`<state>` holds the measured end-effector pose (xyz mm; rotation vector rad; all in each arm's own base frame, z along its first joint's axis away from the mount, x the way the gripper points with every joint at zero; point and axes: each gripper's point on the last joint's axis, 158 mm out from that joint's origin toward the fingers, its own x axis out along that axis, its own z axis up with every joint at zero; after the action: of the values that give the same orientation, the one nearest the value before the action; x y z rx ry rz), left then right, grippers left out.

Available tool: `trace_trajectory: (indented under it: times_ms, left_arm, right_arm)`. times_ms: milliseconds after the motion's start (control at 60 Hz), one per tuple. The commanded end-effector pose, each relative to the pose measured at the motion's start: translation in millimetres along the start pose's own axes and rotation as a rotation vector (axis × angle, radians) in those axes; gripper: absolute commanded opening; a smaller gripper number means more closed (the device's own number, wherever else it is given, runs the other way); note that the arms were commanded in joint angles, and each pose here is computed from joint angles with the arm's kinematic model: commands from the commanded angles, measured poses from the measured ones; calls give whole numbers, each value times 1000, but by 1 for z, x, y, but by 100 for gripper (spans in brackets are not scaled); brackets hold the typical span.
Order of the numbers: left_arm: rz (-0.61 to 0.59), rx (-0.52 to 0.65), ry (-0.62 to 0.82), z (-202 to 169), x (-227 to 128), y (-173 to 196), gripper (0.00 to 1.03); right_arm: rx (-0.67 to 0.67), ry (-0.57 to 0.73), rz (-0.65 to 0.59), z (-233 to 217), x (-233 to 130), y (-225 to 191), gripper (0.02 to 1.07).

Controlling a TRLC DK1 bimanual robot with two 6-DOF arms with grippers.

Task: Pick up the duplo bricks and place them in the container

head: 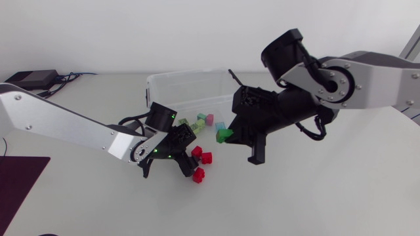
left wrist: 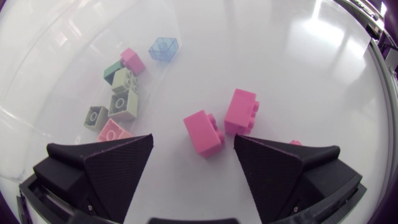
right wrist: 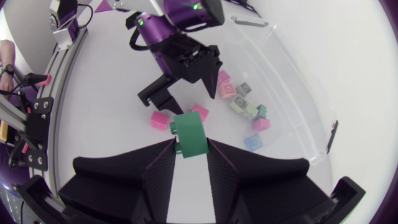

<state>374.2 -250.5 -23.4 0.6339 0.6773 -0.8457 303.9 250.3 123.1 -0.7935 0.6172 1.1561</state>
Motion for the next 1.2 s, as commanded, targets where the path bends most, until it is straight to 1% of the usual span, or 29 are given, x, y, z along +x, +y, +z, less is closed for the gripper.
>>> trace_trajectory:
  times_ms: [0, 83, 117, 217, 233, 250, 317, 433, 567, 750, 833, 883, 950, 1000, 1017, 1033, 1050, 1067, 1083, 1100, 1117, 1133, 1150, 1183]
  left_arm:
    - [6, -12, -1, 4, 11, -1, 90]
    - [17, -11, -1, 3, 16, -1, 85]
    - [19, -12, 2, 2, 18, -1, 81]
    - [17, -20, 2, 3, 22, -1, 51]
    - [20, -21, -3, 4, 22, -1, 46]
    - [22, -22, -7, 5, 23, 0, 36]
    - [22, -22, -5, 3, 23, 0, 35]
    - [27, -13, -20, 6, 12, -2, 33]
    - [36, 13, -51, 10, -14, -7, 33]
    - [47, 33, -106, 20, -52, -10, 33]
    - [63, 48, -144, 29, -75, -8, 33]
    - [65, 48, -150, 32, -82, -7, 33]
    - [65, 41, -146, 30, -81, -5, 33]
    - [51, 36, -133, 25, -73, -6, 34]
    - [43, 34, -120, 22, -68, -6, 36]
    - [35, 34, -104, 18, -62, -7, 41]
    - [23, 31, -93, 14, -56, -9, 50]
    - [18, 31, -88, 13, -54, -9, 54]
    - [19, 31, -86, 12, -52, -8, 58]
    - [7, 27, -78, 8, -43, -9, 69]
    - [4, 27, -76, 8, -42, -10, 70]
    - [-1, 26, -70, 6, -37, -11, 72]
    - [-5, 23, -66, 4, -33, -11, 73]
    - [-7, 21, -63, 3, -29, -11, 75]
  right_arm:
    - [23, -58, -68, 20, -20, -19, 12]
    - [38, -104, -121, 33, -32, -35, 12]
    - [50, -128, -148, 39, -37, -43, 12]
    - [86, -201, -222, 55, -47, -66, 12]
    - [93, -208, -230, 57, -48, -70, 12]
    - [103, -218, -243, 59, -48, -76, 12]
    - [129, -235, -275, 61, -44, -91, 12]
    - [162, -248, -318, 62, -31, -119, 12]
    - [207, -249, -347, 61, -8, -152, 12]
    - [240, -234, -363, 60, 19, -177, 12]
    - [248, -213, -373, 56, 35, -189, 12]
    - [252, -202, -380, 54, 42, -195, 12]
    - [257, -191, -388, 51, 47, -200, 12]
    - [260, -186, -387, 50, 51, -201, 14]
    - [263, -181, -392, 48, 53, -203, 22]
    - [265, -178, -396, 47, 53, -203, 31]
    - [269, -177, -398, 47, 53, -204, 43]
    - [271, -175, -399, 46, 53, -204, 52]
    - [272, -175, -399, 46, 53, -204, 55]
    - [273, -172, -399, 44, 53, -203, 84]
    - [273, -172, -399, 44, 53, -203, 86]
    - [273, -172, -401, 44, 49, -201, 98]
    - [273, -171, -402, 44, 47, -199, 103]
    - [271, -174, -403, 44, 43, -197, 102]
